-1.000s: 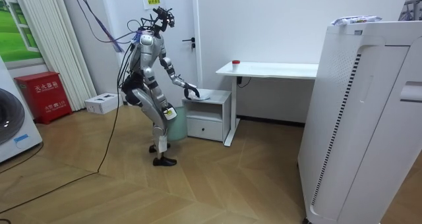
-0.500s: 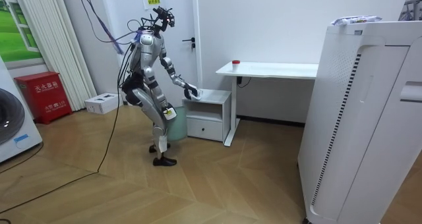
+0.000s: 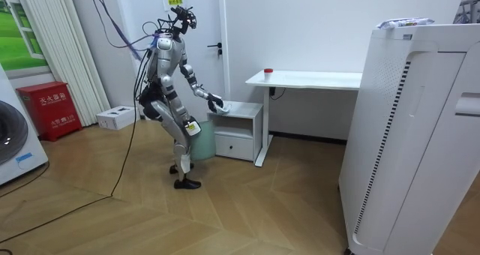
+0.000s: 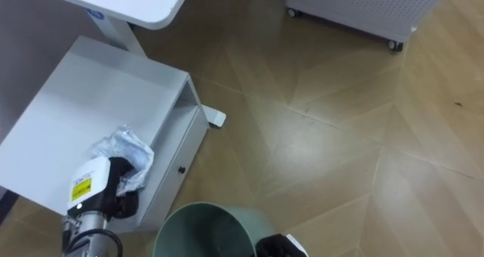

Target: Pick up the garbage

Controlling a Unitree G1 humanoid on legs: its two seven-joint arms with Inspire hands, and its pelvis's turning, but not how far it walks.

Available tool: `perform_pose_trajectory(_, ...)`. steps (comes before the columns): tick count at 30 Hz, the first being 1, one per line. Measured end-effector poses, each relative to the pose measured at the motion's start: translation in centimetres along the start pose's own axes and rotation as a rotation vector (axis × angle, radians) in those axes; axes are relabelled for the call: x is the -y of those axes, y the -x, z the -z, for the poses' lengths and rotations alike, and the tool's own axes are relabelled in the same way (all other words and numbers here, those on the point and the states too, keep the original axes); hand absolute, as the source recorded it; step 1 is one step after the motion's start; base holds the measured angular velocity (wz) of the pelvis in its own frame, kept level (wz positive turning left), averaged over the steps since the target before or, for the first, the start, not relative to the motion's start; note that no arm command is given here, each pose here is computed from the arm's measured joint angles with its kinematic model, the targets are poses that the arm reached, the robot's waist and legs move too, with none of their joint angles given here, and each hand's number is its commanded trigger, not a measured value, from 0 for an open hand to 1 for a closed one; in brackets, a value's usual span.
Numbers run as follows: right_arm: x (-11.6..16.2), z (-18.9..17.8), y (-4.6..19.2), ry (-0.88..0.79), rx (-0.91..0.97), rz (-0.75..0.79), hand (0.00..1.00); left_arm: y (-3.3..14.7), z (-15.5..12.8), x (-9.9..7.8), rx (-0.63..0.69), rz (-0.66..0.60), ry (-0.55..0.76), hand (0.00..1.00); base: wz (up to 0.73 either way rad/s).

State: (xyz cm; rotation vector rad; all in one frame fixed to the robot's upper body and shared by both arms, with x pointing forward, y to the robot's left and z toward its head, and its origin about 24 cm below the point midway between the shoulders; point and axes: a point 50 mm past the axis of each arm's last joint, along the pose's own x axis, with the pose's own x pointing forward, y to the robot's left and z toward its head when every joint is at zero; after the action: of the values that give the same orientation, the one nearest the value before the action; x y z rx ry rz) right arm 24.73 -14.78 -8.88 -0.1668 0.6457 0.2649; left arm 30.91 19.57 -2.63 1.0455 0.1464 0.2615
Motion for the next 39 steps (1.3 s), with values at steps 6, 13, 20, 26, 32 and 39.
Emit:
perform_pose_trajectory(6,0.7,0.3,0.6,-0.001,0.044,0.067,1.0,0.8,-1.2,0.0,0.087,-0.073,0.136,1.0,-0.06)
perform_pose_trajectory(13,1.2,1.3,1.0,-0.008,0.031,0.103,1.0,4.6,-1.8,2.2,0.168,-0.004,0.254,1.0,-0.07)
perform_pose_trajectory(20,2.7,1.3,1.3,-0.028,0.039,0.138,1.0,5.7,-1.9,3.0,0.173,0.12,0.31,1.0,-0.04)
perform_pose_trajectory(26,4.0,1.7,1.8,-0.028,0.031,0.147,1.0,7.1,-1.6,3.9,0.153,0.279,0.378,1.0,0.01)
perform_pose_trajectory(32,4.3,1.9,2.2,-0.008,0.035,0.13,1.0,8.4,-1.1,4.2,0.146,0.401,0.431,1.0,0.0)
perform_pose_trajectory(39,5.0,1.9,2.5,0.048,0.029,0.119,1.0,9.7,-0.5,5.0,0.132,0.538,0.452,1.0,0.0)
